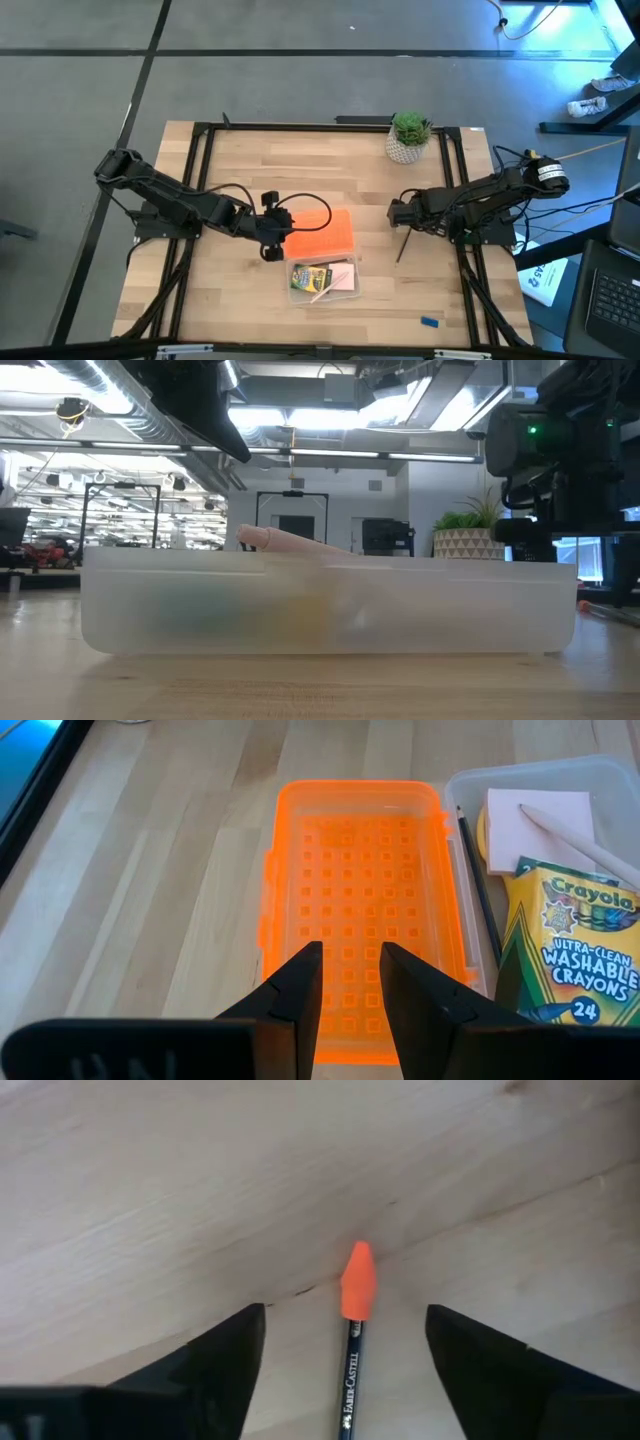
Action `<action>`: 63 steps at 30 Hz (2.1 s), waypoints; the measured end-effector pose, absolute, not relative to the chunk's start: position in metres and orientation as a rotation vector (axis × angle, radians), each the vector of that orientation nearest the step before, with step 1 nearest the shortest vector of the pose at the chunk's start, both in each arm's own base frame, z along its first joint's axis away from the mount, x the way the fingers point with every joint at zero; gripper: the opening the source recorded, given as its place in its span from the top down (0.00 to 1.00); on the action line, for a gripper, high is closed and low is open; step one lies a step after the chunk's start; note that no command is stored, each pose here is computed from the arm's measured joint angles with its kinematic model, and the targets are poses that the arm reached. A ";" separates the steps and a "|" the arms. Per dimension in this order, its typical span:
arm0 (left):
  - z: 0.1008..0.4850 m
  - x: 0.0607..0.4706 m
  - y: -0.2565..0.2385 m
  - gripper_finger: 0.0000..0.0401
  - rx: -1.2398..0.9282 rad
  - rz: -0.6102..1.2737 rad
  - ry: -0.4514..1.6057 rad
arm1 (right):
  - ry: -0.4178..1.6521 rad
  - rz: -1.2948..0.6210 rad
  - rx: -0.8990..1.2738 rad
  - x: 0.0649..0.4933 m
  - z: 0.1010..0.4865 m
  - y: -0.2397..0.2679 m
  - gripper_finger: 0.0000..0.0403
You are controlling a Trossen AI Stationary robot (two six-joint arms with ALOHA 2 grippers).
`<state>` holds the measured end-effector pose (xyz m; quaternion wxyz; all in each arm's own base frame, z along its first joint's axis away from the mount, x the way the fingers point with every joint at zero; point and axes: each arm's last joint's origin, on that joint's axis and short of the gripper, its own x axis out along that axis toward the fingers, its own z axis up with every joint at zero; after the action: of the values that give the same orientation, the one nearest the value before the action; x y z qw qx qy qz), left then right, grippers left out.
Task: Pack school essentials
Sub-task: Put the black pencil into the supply box
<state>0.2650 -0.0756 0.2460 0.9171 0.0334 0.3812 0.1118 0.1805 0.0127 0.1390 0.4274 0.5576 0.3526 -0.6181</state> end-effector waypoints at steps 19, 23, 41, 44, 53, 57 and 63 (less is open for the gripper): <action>0.246 0.265 -0.076 0.76 0.064 0.232 0.784 | 0.891 -1.551 1.422 0.174 0.128 0.009 0.42; 0.246 0.265 -0.076 0.76 0.064 0.232 0.784 | 0.892 -1.553 1.420 0.174 0.128 0.009 0.42; 0.246 0.265 -0.076 0.76 0.064 0.232 0.783 | 0.875 -1.558 1.396 0.173 0.127 0.009 0.71; 0.246 0.265 -0.076 0.76 0.063 0.232 0.783 | 0.877 -1.551 1.384 0.173 0.127 0.008 0.76; 0.246 0.265 -0.076 0.76 0.063 0.232 0.783 | 0.905 -1.505 1.335 0.174 0.126 0.008 0.90; 0.246 0.265 -0.076 0.76 0.063 0.233 0.783 | 0.919 -1.478 1.296 0.174 0.126 0.009 0.91; 0.246 0.265 -0.076 0.76 0.063 0.232 0.783 | 0.947 -1.406 1.215 0.179 0.131 0.014 0.91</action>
<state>0.2650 -0.0756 0.2460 0.9173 0.0305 0.3807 0.1130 0.1791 0.0142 0.1310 0.5037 0.5034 0.3922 -0.5823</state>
